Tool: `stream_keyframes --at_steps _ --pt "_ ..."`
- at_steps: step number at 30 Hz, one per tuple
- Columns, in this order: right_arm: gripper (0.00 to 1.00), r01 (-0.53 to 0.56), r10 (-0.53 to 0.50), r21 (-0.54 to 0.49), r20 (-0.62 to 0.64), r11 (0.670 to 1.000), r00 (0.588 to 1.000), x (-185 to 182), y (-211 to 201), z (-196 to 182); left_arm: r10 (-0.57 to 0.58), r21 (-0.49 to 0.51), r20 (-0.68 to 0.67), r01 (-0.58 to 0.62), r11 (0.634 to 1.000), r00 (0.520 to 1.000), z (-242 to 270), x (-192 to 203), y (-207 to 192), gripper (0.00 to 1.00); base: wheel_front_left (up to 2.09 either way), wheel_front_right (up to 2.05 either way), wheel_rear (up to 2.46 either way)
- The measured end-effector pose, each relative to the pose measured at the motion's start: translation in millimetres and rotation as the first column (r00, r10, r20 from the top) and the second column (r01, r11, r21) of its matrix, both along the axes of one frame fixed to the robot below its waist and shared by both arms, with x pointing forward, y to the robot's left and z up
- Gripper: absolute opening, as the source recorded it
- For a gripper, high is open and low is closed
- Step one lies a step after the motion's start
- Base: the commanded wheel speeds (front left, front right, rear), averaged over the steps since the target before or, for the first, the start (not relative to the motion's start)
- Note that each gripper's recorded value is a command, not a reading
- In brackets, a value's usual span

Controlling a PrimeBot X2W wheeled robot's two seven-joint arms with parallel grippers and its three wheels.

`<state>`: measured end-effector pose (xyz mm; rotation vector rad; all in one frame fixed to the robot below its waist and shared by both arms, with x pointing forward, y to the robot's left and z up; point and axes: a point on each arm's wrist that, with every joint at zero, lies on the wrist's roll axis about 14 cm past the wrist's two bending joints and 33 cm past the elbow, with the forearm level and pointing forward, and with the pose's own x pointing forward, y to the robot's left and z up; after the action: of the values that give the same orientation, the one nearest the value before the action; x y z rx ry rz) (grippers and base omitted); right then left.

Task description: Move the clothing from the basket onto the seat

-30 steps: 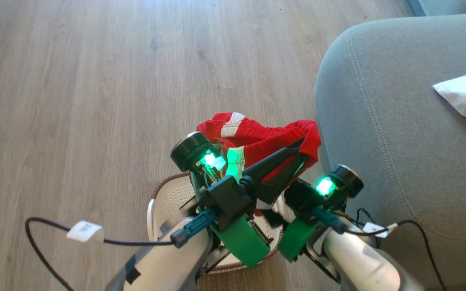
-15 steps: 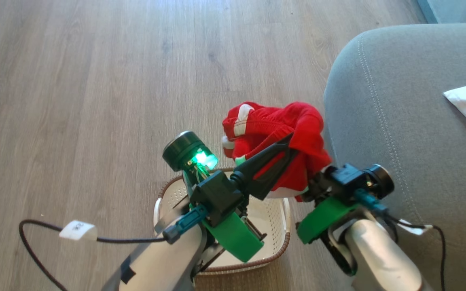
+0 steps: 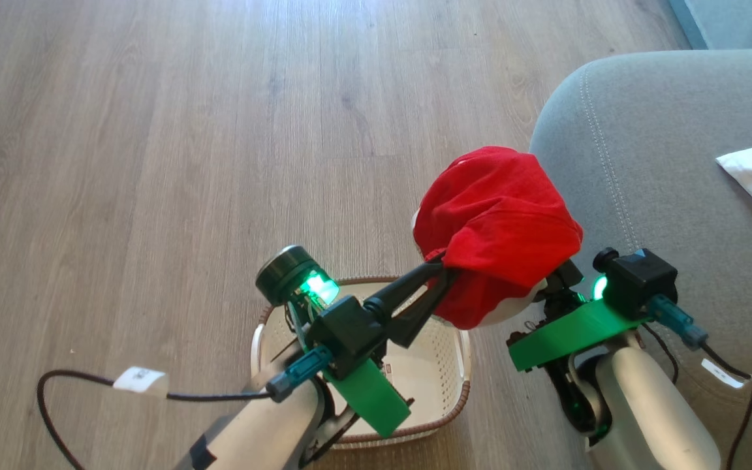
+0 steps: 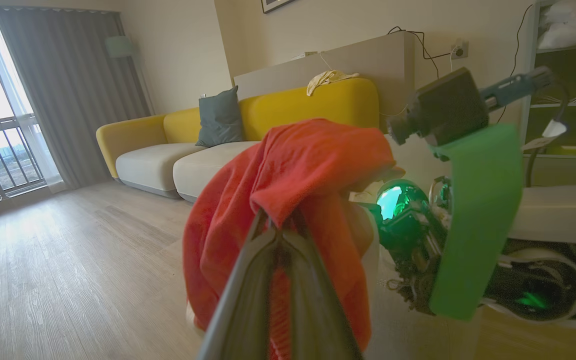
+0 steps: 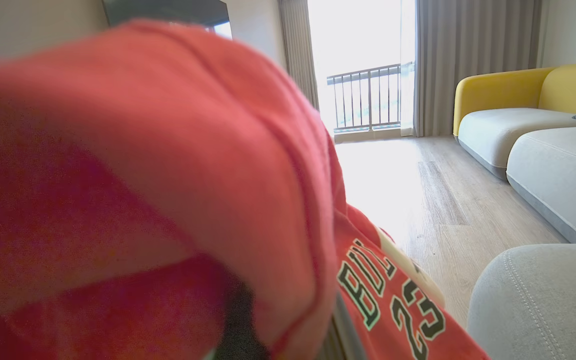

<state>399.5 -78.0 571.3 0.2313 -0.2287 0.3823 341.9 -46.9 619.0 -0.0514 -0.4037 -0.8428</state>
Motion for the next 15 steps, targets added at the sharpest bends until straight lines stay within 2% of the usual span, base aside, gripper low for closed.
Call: stream_keyframes --at_steps 8,9,10,12,14,15 --pt "0.00 0.009 -0.009 0.020 -0.011 1.000 1.000 2 -4 -2 -0.011 0.041 -0.054 0.013 0.999 0.998 -24 -2 -5 0.00 0.00 0.00 0.00" --pt "0.00 0.008 -0.008 0.020 -0.013 1.000 1.000 2 -4 -3 -0.010 0.041 -0.064 0.012 0.999 0.998 -27 -3 -5 0.11 0.00 0.00 0.00" --pt "0.00 0.008 -0.008 0.019 -0.016 1.000 1.000 2 -4 -4 -0.009 0.041 -0.071 0.012 0.999 0.997 -29 -3 -5 0.44 0.00 0.00 0.00" --pt "0.00 0.009 -0.008 0.015 -0.022 1.000 1.000 2 -4 -6 -0.006 0.041 -0.078 0.009 0.999 0.997 -31 -2 -4 0.75 0.00 0.00 0.00" --pt "0.00 0.010 -0.009 0.012 -0.028 1.000 1.000 2 -4 -8 0.000 0.041 -0.079 0.004 0.999 0.997 -31 -1 -3 1.00 0.00 0.00 0.00" --pt "0.00 0.010 -0.009 0.012 -0.028 1.000 1.000 2 -4 -8 0.000 0.041 -0.079 0.004 0.999 0.997 -31 -1 -3 1.00 0.00 0.00 0.00"
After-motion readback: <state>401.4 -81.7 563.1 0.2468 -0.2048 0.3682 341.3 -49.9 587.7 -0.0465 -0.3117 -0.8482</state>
